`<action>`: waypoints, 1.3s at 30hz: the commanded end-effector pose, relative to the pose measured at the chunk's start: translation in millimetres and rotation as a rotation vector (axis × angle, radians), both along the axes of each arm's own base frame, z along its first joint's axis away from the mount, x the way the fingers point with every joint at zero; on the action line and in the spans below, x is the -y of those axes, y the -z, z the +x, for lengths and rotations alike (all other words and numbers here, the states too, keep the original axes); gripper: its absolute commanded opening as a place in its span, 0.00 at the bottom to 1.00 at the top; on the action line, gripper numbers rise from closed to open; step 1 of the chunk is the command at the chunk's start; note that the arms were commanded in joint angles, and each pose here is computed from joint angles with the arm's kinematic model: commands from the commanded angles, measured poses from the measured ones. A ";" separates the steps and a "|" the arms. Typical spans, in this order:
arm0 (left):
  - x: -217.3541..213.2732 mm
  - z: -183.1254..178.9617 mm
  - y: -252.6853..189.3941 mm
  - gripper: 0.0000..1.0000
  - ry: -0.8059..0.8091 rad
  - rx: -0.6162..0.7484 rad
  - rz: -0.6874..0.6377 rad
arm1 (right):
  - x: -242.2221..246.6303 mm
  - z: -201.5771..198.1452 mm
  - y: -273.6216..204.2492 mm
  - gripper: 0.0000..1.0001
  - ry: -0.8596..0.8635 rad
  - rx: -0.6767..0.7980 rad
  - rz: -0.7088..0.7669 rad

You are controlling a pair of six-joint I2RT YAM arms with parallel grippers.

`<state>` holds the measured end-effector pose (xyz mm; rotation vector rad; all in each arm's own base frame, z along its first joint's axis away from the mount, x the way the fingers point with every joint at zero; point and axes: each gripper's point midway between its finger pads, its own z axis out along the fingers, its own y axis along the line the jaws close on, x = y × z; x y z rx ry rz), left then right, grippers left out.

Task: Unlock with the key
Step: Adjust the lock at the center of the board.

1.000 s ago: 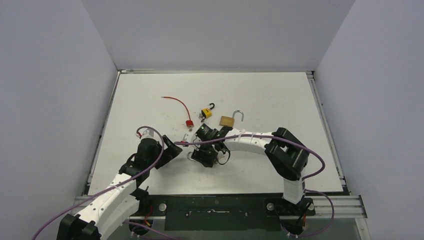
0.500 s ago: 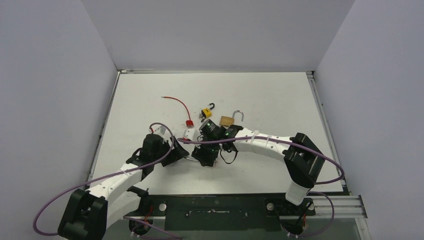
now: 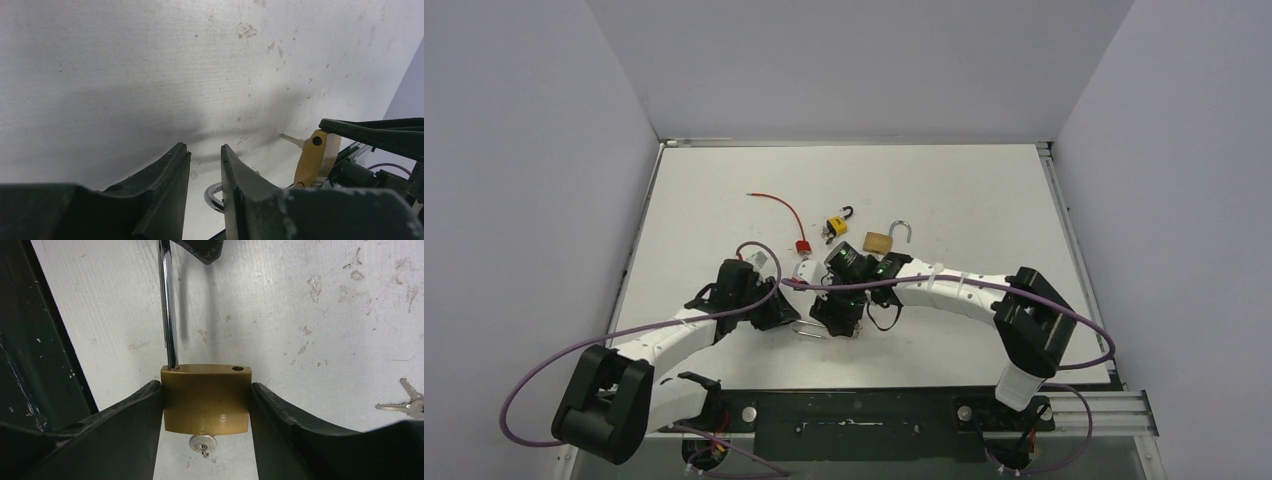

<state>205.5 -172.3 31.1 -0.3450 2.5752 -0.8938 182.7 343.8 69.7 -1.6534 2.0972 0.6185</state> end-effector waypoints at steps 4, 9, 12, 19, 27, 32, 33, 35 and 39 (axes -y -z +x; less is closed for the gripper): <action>0.4 2.0 -0.4 0.32 -0.028 -0.069 -0.003 | -13.6 27.4 -3.4 0.17 0.083 0.054 0.066; -1.3 6.0 4.9 0.40 -0.052 -0.082 0.011 | -10.8 39.2 4.9 0.18 0.132 0.023 0.067; -11.9 13.4 8.0 0.43 -0.100 -0.070 0.063 | -5.8 48.9 13.4 0.18 0.174 0.015 0.052; -52.0 33.0 -1.5 0.54 -0.276 0.005 0.197 | 2.5 82.3 29.0 0.21 0.337 0.060 0.028; -65.5 42.7 -47.4 0.66 -0.312 0.143 0.213 | -1.6 106.7 43.2 0.43 0.461 0.088 -0.027; -66.9 47.0 -81.8 0.86 -0.267 0.234 0.229 | -8.3 111.9 5.6 0.76 0.511 0.128 0.094; -70.6 49.1 -88.1 0.88 -0.282 0.253 0.242 | -7.8 113.6 -6.6 0.79 0.532 0.142 0.126; -77.7 52.4 -100.6 0.92 -0.303 0.288 0.270 | -3.2 117.8 -32.2 0.84 0.586 0.179 0.192; -89.2 59.6 -127.9 0.95 -0.322 0.375 0.321 | 31.8 132.2 -90.0 0.88 0.785 0.285 0.309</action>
